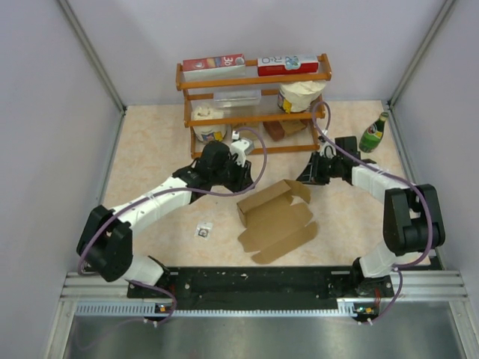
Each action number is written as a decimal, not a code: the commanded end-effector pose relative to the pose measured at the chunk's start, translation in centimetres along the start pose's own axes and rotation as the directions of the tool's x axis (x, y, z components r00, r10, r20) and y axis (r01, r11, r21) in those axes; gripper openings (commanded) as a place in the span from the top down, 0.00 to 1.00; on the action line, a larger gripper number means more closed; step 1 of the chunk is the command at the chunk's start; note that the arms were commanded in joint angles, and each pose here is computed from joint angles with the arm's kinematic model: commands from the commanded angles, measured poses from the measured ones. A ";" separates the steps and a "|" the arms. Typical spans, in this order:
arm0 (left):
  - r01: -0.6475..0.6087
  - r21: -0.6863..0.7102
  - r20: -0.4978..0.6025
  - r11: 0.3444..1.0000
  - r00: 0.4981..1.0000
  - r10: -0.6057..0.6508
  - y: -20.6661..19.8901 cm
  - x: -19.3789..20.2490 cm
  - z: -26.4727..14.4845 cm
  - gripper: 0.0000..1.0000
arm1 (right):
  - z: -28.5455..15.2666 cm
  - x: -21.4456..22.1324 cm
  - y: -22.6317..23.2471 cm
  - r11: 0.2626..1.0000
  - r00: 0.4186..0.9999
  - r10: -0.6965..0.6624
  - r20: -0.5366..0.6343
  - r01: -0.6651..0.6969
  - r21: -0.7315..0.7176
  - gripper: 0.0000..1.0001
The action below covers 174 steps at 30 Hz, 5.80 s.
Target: Fold the paper box
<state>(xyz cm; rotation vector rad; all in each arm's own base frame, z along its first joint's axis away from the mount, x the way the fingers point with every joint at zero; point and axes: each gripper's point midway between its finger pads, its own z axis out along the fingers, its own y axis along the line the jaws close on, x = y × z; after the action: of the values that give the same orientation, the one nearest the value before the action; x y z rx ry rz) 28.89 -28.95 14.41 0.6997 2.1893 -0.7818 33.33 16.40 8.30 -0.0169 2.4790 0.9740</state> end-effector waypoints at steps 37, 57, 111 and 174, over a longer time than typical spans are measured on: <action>-0.065 -0.120 -0.051 0.991 0.997 0.059 -0.2 4.5 -3.8 0.64 | -2.2 1.0 1.7 0.998 0.998 -0.051 0.033 0.052 -0.030 0.80; -0.075 -0.138 -0.125 0.988 0.990 0.058 -0.1 6.8 -2.7 0.61 | -2.9 0.6 2.4 0.997 0.997 -0.067 0.047 0.068 -0.033 0.80; -0.070 -0.140 -0.118 0.988 0.992 0.054 -0.6 6.3 -2.1 0.63 | -5.7 3.4 -1.1 0.967 0.991 -0.128 -0.031 0.131 0.217 0.59; -0.052 -0.132 -0.135 0.990 0.990 0.034 -0.6 6.9 -1.7 0.63 | -8.6 -0.1 4.3 0.977 0.974 -0.149 0.169 0.119 0.180 0.63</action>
<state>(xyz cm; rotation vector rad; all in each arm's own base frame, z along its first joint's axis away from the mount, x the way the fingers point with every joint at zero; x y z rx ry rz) 23.72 -26.69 10.62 0.7416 2.2900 -0.5901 24.80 15.21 12.63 -0.1711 2.5190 0.7815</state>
